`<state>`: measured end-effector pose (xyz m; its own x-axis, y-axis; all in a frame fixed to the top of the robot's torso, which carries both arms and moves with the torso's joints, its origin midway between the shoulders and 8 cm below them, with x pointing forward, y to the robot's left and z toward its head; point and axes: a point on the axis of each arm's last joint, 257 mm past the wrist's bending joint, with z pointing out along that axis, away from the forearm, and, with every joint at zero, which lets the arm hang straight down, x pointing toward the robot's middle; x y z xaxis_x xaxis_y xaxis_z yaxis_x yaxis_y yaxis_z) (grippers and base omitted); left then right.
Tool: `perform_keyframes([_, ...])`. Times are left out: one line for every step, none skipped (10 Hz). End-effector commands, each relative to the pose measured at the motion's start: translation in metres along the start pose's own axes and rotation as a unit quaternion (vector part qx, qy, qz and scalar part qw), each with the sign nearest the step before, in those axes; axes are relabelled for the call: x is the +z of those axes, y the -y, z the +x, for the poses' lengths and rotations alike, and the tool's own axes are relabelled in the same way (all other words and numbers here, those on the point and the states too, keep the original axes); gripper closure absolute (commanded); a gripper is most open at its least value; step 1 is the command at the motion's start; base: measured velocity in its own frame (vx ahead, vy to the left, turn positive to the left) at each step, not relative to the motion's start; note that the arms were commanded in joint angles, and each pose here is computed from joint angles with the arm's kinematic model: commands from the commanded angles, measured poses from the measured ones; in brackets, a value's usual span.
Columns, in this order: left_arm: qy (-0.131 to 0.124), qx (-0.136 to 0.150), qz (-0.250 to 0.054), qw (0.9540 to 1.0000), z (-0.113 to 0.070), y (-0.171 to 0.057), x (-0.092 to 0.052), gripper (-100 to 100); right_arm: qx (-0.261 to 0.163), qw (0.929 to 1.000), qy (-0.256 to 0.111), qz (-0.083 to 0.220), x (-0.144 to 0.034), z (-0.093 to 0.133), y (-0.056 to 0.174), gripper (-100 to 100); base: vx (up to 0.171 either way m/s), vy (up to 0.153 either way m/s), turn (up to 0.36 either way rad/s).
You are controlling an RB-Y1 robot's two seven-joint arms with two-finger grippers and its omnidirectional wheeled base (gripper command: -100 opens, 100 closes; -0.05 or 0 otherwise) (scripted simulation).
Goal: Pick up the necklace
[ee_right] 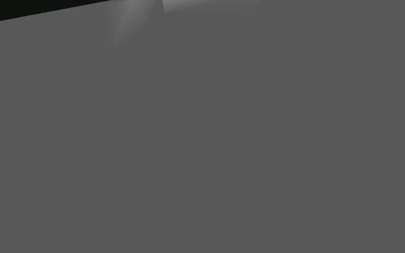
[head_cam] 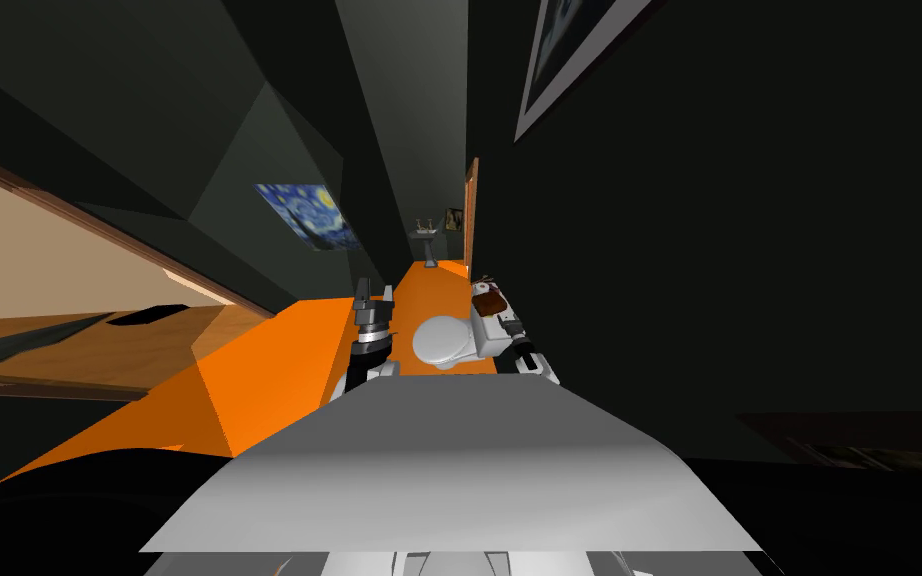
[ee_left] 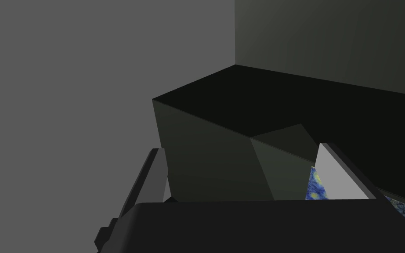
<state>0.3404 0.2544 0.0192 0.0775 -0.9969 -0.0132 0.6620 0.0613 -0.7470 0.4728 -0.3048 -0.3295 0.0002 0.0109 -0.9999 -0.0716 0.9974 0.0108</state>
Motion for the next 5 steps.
perform_keyframes([0.000, 0.000, 0.000, 1.0000, 0.0000, 0.0000, 0.0000, 0, -0.015, 0.9998, -0.011, -0.004, 0.0011, 0.0111, -0.0049, -100, -0.002, 0.006, -0.008])
perform_keyframes([0.000, 0.000, 0.000, 1.0000, 0.0000, 0.0000, 0.0000, 0, -0.009, 0.9999, -0.005, -0.002, 0.0007, 0.0051, -0.0021, -100, 0.000, 0.000, 0.000])
perform_keyframes([0.000, 0.000, 0.000, 1.0000, 0.0000, 0.0000, 0.0000, 0, -0.011, 0.9999, -0.004, -0.003, 0.0009, 0.0052, -0.0023, 0, 0.000, 0.000, 0.000])
perform_keyframes([0.000, 0.000, 0.000, 1.0000, 0.0000, 0.0000, 0.0000, 0, -0.011, 0.9999, -0.004, -0.003, 0.0008, 0.0052, -0.0023, -100, 0.000, 0.000, 0.000])
perform_keyframes([0.000, 0.000, 0.000, 1.0000, 0.0000, 0.0000, 0.0000, 0, -0.011, 0.9999, -0.004, -0.003, 0.0008, 0.0052, -0.0023, 100, 0.000, 0.000, 0.000])
